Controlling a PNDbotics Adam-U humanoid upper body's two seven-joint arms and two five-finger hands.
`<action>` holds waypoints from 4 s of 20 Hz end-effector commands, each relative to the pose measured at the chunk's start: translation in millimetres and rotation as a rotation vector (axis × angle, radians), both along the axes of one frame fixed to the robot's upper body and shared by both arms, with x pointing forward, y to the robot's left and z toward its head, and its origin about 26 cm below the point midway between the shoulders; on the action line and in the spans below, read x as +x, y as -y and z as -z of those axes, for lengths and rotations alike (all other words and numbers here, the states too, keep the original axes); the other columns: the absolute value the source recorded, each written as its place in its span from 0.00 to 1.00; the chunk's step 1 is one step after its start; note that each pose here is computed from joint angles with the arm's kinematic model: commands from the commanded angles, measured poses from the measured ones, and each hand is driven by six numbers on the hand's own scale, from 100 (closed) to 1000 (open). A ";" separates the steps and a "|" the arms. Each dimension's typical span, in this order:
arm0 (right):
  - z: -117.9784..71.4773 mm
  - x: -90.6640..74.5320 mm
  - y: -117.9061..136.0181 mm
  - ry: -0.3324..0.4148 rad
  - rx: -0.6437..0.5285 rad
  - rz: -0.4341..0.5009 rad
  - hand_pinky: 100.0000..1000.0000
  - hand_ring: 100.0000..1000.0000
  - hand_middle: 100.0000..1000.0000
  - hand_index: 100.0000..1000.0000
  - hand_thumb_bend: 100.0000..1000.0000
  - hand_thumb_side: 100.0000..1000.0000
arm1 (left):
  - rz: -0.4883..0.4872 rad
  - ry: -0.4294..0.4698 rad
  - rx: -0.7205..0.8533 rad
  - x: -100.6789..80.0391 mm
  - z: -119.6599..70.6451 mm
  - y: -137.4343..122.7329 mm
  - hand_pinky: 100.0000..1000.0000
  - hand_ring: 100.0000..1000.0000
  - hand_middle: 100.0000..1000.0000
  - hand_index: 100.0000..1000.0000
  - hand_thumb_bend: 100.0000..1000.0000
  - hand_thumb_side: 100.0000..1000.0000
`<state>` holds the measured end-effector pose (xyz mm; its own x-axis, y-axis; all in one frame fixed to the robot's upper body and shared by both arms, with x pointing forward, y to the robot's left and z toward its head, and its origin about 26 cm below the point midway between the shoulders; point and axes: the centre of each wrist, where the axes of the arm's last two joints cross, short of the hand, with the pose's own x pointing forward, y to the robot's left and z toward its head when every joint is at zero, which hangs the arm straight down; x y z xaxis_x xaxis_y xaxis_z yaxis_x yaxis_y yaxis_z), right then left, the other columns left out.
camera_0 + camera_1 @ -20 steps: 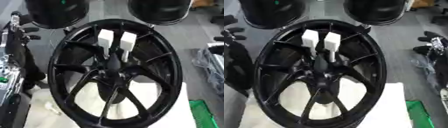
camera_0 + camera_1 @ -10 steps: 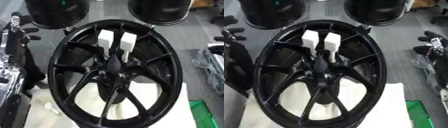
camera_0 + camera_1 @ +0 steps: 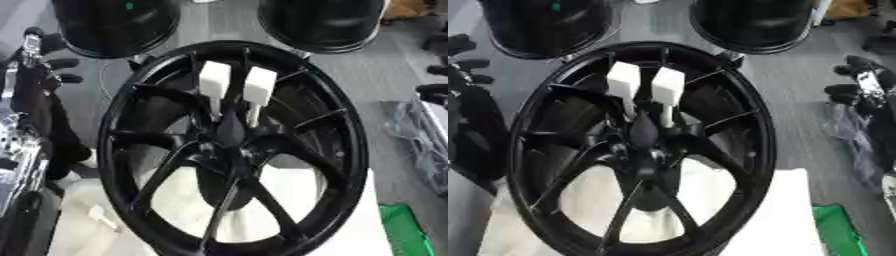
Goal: Pull the pin out of the wheel hub.
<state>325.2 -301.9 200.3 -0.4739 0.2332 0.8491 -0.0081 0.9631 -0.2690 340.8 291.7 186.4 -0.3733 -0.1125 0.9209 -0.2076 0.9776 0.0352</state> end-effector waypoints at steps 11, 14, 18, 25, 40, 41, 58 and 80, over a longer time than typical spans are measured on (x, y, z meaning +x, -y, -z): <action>-90.7 -11.3 -1.7 0.184 -0.330 -0.142 0.77 0.71 0.79 0.85 0.00 0.51 | -0.050 0.017 0.050 -4.0 -7.5 -15.1 0.51 0.60 0.69 0.72 0.00 0.78; -108.6 -19.4 -2.8 0.230 -0.443 -0.153 0.78 0.72 0.79 0.85 0.00 0.46 | -0.070 0.015 0.056 -5.5 -6.7 -19.6 0.51 0.60 0.69 0.72 0.00 0.77; -128.4 -33.2 -9.5 0.305 -0.565 -0.198 0.79 0.74 0.80 0.86 0.00 0.42 | -0.085 0.014 0.060 -6.7 -6.0 -23.0 0.51 0.60 0.69 0.72 0.00 0.77; -154.5 -39.8 -20.3 0.451 -0.766 -0.348 0.83 0.79 0.85 0.87 0.00 0.31 | -0.087 0.003 0.063 -7.5 -3.0 -24.3 0.51 0.60 0.69 0.72 0.00 0.78; -148.9 -35.7 -74.1 0.317 -1.001 -0.523 0.85 0.83 0.87 0.89 0.00 0.73 | -0.091 -0.021 0.084 -7.6 1.1 -28.3 0.51 0.60 0.69 0.72 0.00 0.78; -146.6 -35.1 -76.9 0.288 -1.005 -0.514 0.85 0.83 0.87 0.89 0.00 0.75 | -0.093 -0.021 0.086 -7.8 1.3 -29.1 0.51 0.60 0.69 0.72 0.00 0.78; -137.0 -34.0 -113.7 0.135 -1.001 -0.421 0.83 0.79 0.82 0.89 0.00 0.67 | -0.128 0.001 0.074 -8.7 -3.1 -35.3 0.52 0.61 0.69 0.72 0.00 0.77; -111.9 17.3 -150.2 -0.005 -1.091 -0.349 0.84 0.79 0.79 0.88 0.00 0.53 | -0.141 0.070 0.031 -11.2 -16.4 -34.8 0.52 0.60 0.68 0.71 0.00 0.77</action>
<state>339.1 -149.5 305.4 -0.6561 0.6938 0.2971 -0.2579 0.1638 -0.9522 331.8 325.1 188.6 -0.3728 -0.1876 0.9088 -0.3431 0.9378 0.0528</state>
